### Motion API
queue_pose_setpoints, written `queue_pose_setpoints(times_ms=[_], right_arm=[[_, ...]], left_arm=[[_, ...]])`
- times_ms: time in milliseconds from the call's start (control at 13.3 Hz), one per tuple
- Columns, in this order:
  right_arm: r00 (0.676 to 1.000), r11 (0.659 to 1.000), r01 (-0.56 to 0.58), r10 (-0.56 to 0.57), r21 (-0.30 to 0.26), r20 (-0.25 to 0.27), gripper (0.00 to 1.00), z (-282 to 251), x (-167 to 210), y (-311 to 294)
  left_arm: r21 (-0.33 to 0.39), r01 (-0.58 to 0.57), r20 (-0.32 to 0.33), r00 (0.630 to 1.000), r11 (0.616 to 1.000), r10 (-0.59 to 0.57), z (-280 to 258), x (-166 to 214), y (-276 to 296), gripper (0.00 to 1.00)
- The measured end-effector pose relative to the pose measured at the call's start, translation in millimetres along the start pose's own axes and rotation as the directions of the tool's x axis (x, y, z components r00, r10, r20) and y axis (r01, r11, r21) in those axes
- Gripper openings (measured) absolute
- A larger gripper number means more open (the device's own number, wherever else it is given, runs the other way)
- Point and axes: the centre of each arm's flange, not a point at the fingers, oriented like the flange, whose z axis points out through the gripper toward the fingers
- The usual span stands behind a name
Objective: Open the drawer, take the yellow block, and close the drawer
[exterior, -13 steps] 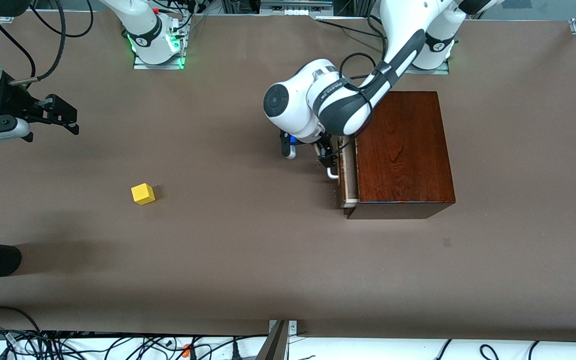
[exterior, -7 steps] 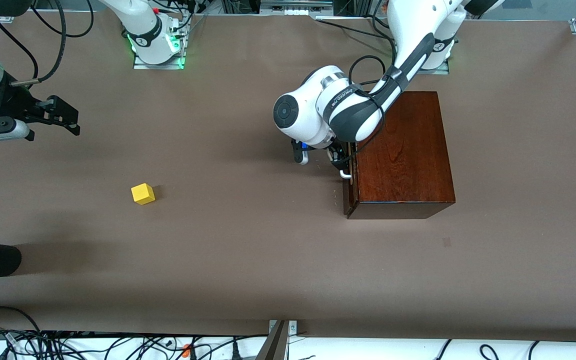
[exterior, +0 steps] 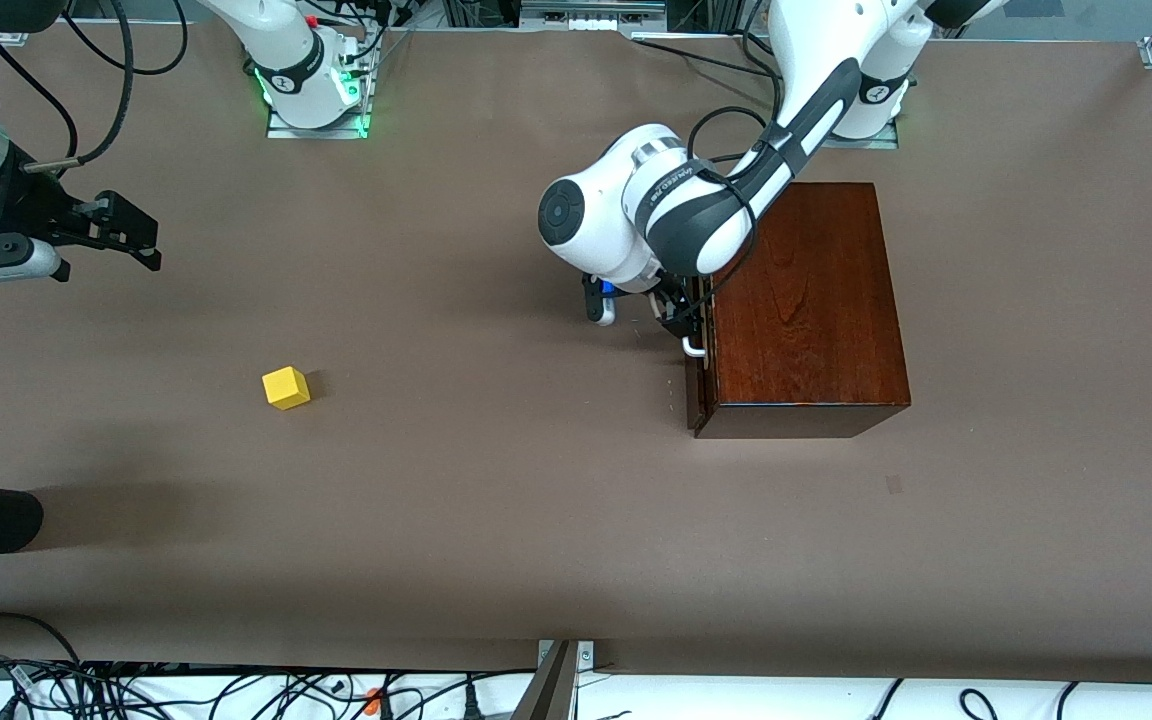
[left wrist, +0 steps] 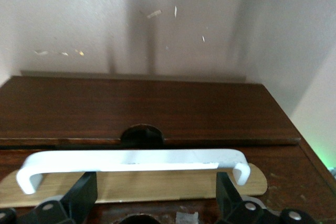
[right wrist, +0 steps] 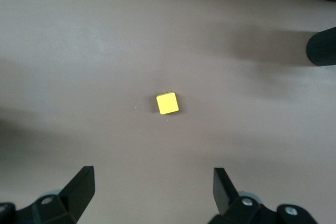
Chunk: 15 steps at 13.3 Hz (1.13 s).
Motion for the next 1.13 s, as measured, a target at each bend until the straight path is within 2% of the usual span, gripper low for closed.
queue_pose_setpoints(times_ms=[302, 452, 528, 603, 679, 754, 905, 980, 1131], right_arm=[[1.0, 1.0, 0.0, 0.0, 0.0, 0.001, 1.0, 0, 0, 0], [1.0, 1.0, 0.0, 0.0, 0.0, 0.001, 1.0, 0, 0, 0], [1.0, 1.0, 0.0, 0.0, 0.0, 0.001, 1.0, 0, 0, 0], [1.0, 1.0, 0.0, 0.0, 0.0, 0.001, 1.0, 0, 0, 0], [1.0, 1.0, 0.0, 0.0, 0.0, 0.001, 1.0, 0, 0, 0], [1.0, 1.0, 0.0, 0.0, 0.0, 0.001, 1.0, 0, 0, -1], [1.0, 1.0, 0.0, 0.0, 0.0, 0.001, 1.0, 0, 0, -1], [1.0, 1.0, 0.0, 0.0, 0.0, 0.001, 1.0, 0, 0, -1], [1.0, 1.0, -0.002, 0.002, 0.0, 0.001, 1.0, 0, 0, -1]], left_arm=[[0.108, 0.113, -0.13, 0.987, 0.988, -0.098, -72, 36, 51, 1.0], [0.124, 0.236, -0.199, 0.957, 0.964, -0.209, -109, 37, 70, 1.0], [0.117, 0.332, -0.244, 0.923, 0.936, -0.297, -130, 26, 70, 1.0], [0.093, 0.43, -0.281, 0.877, 0.898, -0.391, -148, 9, 68, 1.0], [0.039, 0.543, -0.304, 0.806, 0.839, -0.507, -167, -14, 65, 1.0], [-0.035, 0.643, -0.311, 0.72, 0.765, -0.62, -182, -40, 60, 1.0], [-0.154, 0.762, -0.316, 0.566, 0.63, -0.762, -206, -107, 34, 1.0], [-0.186, 0.8, -0.318, 0.5, 0.57, -0.806, -213, -137, 22, 1.0], [-0.244, 0.884, -0.288, 0.326, 0.399, -0.9, -222, -187, 6, 1.0]])
